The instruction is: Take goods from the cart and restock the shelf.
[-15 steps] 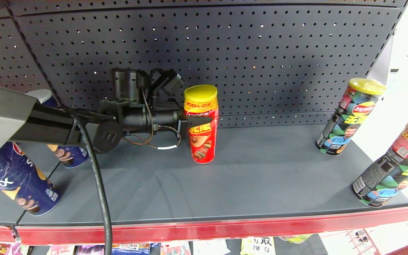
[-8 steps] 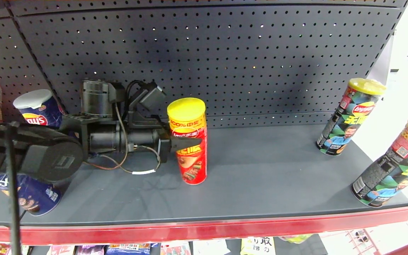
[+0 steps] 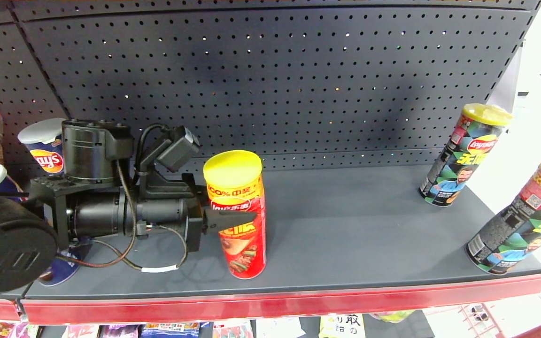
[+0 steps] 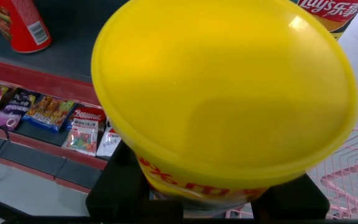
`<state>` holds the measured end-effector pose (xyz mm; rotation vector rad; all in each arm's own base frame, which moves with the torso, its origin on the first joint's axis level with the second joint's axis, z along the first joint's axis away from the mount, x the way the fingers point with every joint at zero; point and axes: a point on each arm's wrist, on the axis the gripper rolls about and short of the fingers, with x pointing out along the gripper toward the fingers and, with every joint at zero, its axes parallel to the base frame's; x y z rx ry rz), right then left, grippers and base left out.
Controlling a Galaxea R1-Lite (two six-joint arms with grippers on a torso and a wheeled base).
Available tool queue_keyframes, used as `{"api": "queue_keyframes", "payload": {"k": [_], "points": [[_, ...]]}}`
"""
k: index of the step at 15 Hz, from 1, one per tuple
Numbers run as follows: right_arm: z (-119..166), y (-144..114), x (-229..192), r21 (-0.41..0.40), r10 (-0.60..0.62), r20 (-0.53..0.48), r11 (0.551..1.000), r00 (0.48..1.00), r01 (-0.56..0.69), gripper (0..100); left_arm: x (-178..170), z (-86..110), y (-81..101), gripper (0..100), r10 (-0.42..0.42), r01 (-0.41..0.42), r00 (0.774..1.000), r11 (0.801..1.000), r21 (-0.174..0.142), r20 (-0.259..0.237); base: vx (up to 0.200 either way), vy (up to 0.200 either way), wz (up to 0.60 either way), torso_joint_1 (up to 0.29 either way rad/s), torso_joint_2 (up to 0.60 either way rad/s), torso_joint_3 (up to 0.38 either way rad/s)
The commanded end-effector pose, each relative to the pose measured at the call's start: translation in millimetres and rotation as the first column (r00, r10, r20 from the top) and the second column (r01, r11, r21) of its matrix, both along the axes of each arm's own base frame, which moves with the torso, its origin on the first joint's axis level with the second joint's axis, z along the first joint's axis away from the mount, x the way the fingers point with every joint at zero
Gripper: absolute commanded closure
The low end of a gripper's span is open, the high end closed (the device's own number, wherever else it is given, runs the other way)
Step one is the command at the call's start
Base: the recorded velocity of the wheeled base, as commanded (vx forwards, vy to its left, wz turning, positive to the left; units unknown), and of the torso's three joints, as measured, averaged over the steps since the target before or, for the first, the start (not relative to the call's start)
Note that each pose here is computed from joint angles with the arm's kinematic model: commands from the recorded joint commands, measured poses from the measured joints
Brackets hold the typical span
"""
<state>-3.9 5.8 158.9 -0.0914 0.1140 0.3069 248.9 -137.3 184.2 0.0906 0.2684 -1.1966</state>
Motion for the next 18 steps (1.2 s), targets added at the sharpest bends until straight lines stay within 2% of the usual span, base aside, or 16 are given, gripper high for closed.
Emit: {"api": "queue_keyframes", "payload": {"k": [1, 6, 10, 15, 16, 18], "points": [[0, 0, 0, 0.0, 0.0, 0.0, 1.0, 1.0, 0.0, 100, -9, -3.2, 1.4, 100, -0.005, 0.005, 1.0, 1.0, 0.008, -0.01, 0.0, 0.0, 0.0, 0.0, 0.0, 0.0], [0, 0, 0, 0.0, 0.003, -0.001, 1.0, 1.0, -0.003, 100, -20, 0.0, 0.9, 100, -0.013, 0.013, 1.0, 1.0, 0.002, 0.006, 0.0, 0.0, 0.0, 0.0, 0.0, 0.0], [1, 0, 0, 0.0, 0.003, 0.003, 1.0, 1.0, -0.003, 100, -27, -9.7, 4.7, 100, -0.01, 0.011, 1.0, 1.0, 0.02, -0.022, 0.0, 0.0, 0.0, 0.0, 0.0, 0.0], [5, 0, 0, -0.004, 0.015, 0.01, 1.0, 1.0, -0.014, 100, -31, -9.3, 7.1, 100, 0.013, -0.013, 1.0, 1.0, 0.024, -0.005, 0.0, 0.0, 0.0, 0.0, 0.0, 0.0], [7, 1, 1, -0.007, 0.036, 0.013, 0.999, 0.999, -0.036, 100, -32, -9.7, 7.2, 0, 0.013, -0.013, 1.0, 1.0, 0.025, -0.007, 0.0, 0.0, 0.0, 0.0, 0.0, 0.0], [18, 2, 9, -0.023, 0.1, -0.004, 0.995, 0.995, -0.1, 100, -34, -7.7, 8.8, 0, 0.026, -0.026, 1.0, 0.999, 0.025, -0.002, 0.0, 0.0, 0.0, 0.0, 0.0, 0.0]]}}
